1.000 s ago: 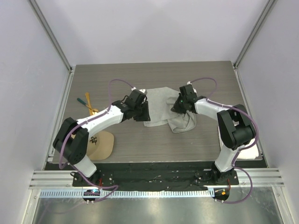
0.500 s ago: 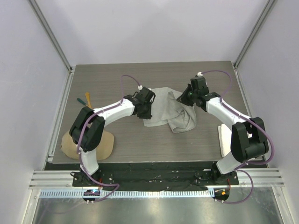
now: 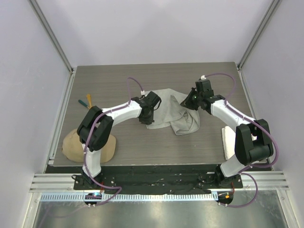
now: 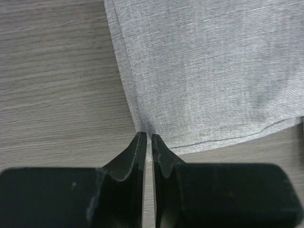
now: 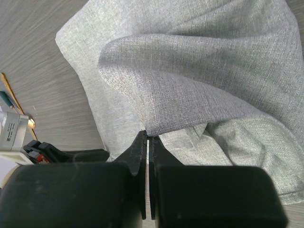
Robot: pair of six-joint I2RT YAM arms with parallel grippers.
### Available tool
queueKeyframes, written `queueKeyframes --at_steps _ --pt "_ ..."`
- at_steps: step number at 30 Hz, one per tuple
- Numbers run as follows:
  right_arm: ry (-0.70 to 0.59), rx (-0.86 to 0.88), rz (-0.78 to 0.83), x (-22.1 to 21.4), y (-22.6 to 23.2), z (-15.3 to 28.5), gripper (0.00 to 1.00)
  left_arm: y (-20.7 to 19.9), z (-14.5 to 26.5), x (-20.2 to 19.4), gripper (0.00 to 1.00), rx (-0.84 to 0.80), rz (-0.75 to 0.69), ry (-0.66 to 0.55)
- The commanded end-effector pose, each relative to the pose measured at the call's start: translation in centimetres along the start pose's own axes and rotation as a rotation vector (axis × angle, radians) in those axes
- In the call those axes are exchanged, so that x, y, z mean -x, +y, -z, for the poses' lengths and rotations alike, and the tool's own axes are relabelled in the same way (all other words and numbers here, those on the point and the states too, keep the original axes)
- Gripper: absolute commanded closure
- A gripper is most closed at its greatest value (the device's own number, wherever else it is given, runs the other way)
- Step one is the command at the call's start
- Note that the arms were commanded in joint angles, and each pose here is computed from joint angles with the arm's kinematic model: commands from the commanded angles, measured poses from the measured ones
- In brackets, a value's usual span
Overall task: Fold the napkin into a case and place the utensils inside
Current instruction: Pick up the crumpled napkin from the center of the board.
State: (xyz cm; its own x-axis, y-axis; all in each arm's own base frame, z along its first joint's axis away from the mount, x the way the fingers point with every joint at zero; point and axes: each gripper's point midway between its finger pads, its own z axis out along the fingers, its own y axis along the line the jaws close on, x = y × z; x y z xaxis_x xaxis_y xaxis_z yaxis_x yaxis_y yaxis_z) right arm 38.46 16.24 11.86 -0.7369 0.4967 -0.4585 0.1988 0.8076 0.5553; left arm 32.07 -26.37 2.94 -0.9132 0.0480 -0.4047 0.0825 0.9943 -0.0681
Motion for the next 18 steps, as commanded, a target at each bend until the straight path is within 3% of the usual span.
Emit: queueKeyframes --at_steps 1,18 --pt "-0.038 0.058 0.027 0.9 1.1 1.3 0.99 0.3 0.0 1.0 0.87 0.041 0.026 -0.030" --pt "-0.033 0.076 0.033 0.6 1.3 1.4 0.99 -1.1 0.2 2.0 0.75 -0.014 0.044 -0.062"
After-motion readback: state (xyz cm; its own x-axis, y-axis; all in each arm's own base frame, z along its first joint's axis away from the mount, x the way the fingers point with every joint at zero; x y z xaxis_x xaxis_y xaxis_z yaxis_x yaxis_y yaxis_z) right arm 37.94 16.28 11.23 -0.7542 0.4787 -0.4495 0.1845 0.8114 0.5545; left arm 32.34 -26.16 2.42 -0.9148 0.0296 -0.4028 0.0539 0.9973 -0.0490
